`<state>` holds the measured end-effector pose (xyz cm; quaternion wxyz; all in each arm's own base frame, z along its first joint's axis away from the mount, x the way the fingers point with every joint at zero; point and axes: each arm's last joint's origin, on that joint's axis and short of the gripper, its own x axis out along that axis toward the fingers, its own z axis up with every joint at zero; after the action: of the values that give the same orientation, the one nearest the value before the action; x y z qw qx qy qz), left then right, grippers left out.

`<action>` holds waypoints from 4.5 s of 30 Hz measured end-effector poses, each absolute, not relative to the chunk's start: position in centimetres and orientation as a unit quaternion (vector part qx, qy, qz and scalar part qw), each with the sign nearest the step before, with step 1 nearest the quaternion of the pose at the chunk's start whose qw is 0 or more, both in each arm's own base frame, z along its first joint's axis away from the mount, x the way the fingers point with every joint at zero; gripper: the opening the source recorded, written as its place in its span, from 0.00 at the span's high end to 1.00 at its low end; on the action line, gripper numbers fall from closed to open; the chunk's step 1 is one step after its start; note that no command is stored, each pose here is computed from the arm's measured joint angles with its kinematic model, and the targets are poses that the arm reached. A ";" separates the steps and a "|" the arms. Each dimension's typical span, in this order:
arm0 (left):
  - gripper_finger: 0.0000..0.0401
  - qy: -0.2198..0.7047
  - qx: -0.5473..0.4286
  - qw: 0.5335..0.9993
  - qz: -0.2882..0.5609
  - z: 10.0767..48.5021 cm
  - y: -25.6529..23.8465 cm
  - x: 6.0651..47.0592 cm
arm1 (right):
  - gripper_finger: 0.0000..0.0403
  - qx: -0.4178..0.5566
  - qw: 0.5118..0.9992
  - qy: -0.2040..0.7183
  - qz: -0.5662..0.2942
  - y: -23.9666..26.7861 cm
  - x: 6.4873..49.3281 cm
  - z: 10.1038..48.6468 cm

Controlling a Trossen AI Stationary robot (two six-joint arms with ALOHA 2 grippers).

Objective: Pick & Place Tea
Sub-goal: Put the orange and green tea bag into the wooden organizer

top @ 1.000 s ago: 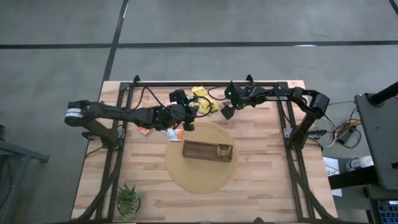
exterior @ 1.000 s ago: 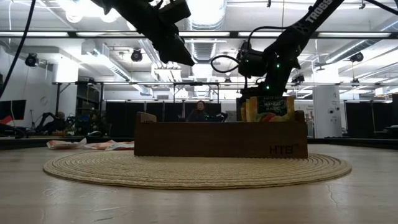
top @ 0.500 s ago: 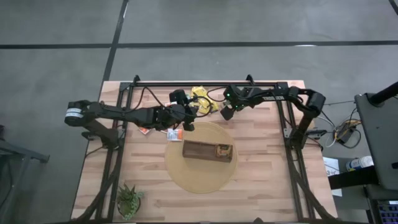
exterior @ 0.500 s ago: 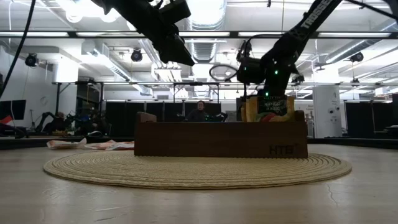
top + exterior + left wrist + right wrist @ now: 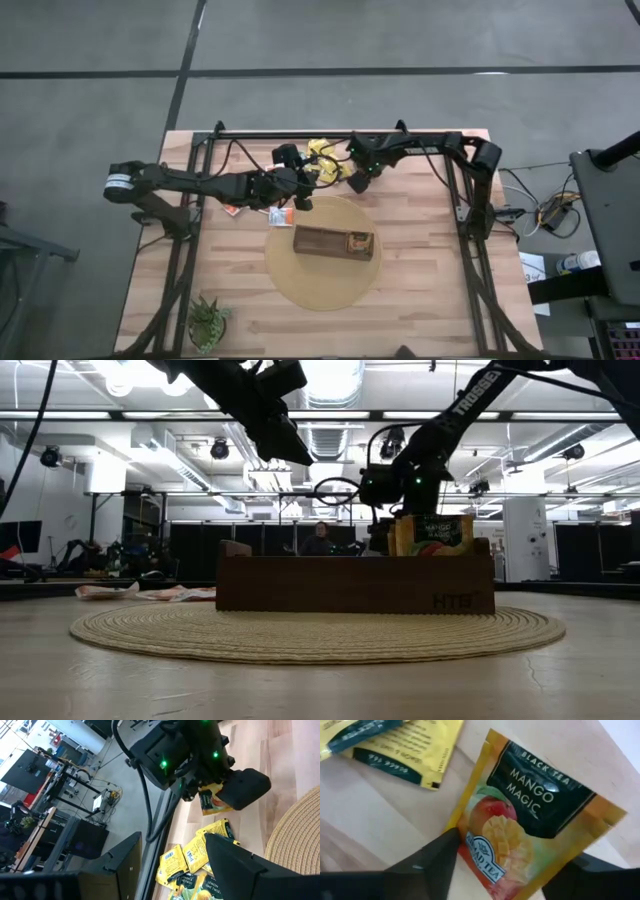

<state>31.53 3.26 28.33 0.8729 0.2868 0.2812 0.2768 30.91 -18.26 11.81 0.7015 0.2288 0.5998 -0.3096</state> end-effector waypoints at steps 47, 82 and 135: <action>0.46 0.109 0.156 0.979 0.068 30.2 -2.6 32.7 | 0.97 -0.094 0.963 0.204 -0.151 1.9 28.3 23.8; 0.94 0.032 0.085 0.996 0.020 29.4 -5.1 34.7 | 0.96 -0.099 0.978 0.143 -0.114 7.5 27.6 24.7; 1.00 0.212 0.103 0.972 0.009 27.7 -5.0 34.2 | 0.57 -0.047 0.976 0.194 -0.082 7.7 27.7 24.8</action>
<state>34.21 -4.96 27.74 0.9719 0.1029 0.2117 0.0087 27.70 7.66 24.83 0.9765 -0.0471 0.1937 -0.0824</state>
